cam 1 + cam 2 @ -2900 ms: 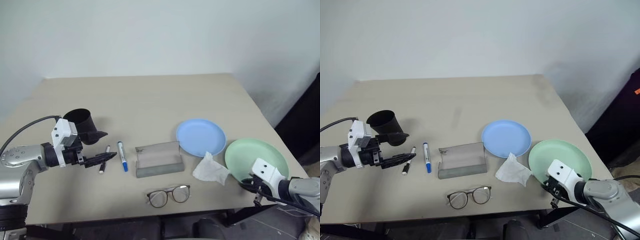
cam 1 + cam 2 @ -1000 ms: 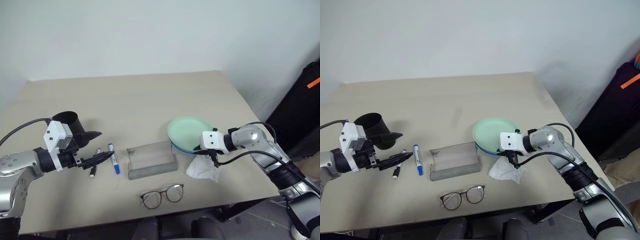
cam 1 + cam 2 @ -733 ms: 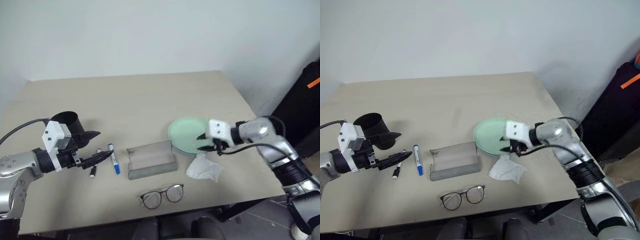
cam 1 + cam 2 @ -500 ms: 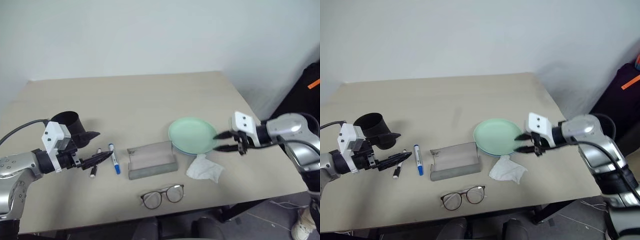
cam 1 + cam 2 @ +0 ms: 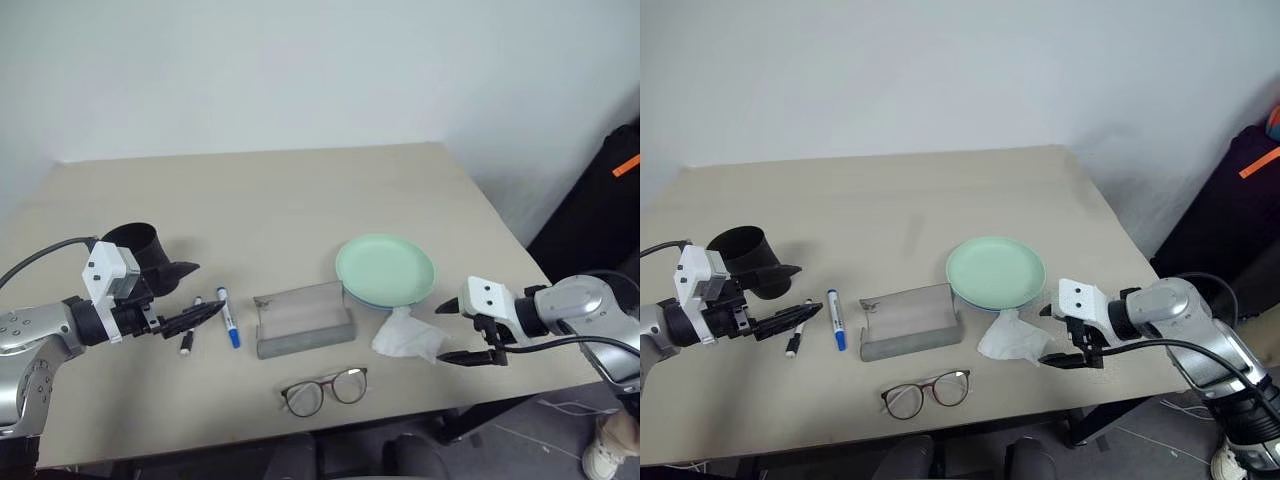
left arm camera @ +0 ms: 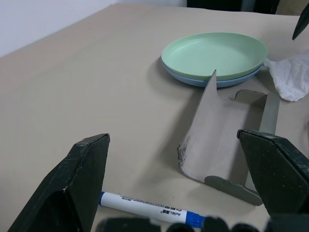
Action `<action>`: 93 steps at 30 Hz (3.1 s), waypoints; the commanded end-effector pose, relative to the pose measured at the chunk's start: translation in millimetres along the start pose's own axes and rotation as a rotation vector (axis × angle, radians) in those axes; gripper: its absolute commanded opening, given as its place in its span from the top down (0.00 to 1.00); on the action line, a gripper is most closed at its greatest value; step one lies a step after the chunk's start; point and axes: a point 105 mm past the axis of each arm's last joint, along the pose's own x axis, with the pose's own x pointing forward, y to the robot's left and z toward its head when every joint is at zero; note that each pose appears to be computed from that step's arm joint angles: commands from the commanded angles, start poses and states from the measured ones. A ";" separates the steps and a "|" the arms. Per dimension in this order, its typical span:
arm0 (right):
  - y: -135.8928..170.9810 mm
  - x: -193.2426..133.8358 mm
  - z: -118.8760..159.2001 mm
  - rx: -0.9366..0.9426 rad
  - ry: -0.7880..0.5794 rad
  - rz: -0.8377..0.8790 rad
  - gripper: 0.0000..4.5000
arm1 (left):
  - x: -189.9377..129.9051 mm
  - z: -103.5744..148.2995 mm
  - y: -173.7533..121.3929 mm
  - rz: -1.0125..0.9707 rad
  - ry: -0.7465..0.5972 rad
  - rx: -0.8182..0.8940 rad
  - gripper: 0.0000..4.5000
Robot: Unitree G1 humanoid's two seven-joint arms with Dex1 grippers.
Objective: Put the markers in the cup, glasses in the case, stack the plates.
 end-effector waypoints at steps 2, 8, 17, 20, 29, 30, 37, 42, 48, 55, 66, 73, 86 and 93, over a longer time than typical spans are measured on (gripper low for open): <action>-9.2 8.0 -4.6 -0.022 0.020 -0.047 0.01 | -0.7 11.9 1.6 0.002 -0.016 0.047 0.00; -19.2 20.5 -7.4 0.001 0.031 -0.075 0.01 | -1.0 11.3 1.6 0.008 -0.015 0.047 0.00; -25.7 25.8 -3.1 0.002 0.026 -0.082 0.46 | -1.2 10.7 0.1 0.013 -0.016 0.043 0.00; -25.1 25.3 0.2 -0.004 0.017 -0.072 0.70 | -0.9 9.9 0.1 0.015 -0.016 0.042 0.00; -6.1 7.6 27.4 -0.101 -0.070 0.063 1.00 | 0.3 9.9 0.5 0.013 -0.018 0.044 0.00; -1.5 1.5 36.4 -0.109 -0.107 0.099 1.00 | 0.4 9.8 0.7 0.013 -0.018 0.045 0.00; 4.5 -33.2 81.6 -0.140 -0.279 0.211 1.00 | 2.4 10.4 1.8 0.011 -0.020 0.049 0.00; -20.8 -34.6 91.2 -0.123 -0.319 0.098 1.00 | 3.5 10.8 2.1 0.010 -0.023 0.051 0.00; -81.6 -11.0 59.1 -0.033 -0.163 -0.203 1.00 | 4.3 11.0 1.7 0.010 -0.025 0.049 0.00; -117.3 -3.3 31.2 -0.014 -0.031 -0.378 1.00 | 3.8 11.4 1.1 0.013 -0.023 0.049 0.00; -111.3 9.7 52.3 -0.032 -0.108 -0.321 0.65 | 11.5 10.2 -5.3 -0.023 -0.016 0.039 0.00; -80.5 -40.9 77.2 -0.041 -0.292 -0.112 0.19 | 27.7 -10.5 -52.9 -0.231 0.060 -0.051 0.00; -27.8 -48.2 87.3 0.020 -0.351 0.108 0.02 | 87.4 8.0 -131.7 -0.632 0.082 -0.091 0.00; -26.7 -46.7 85.4 0.022 -0.340 0.089 0.02 | 99.0 -2.5 -134.4 -0.700 0.170 -0.052 0.00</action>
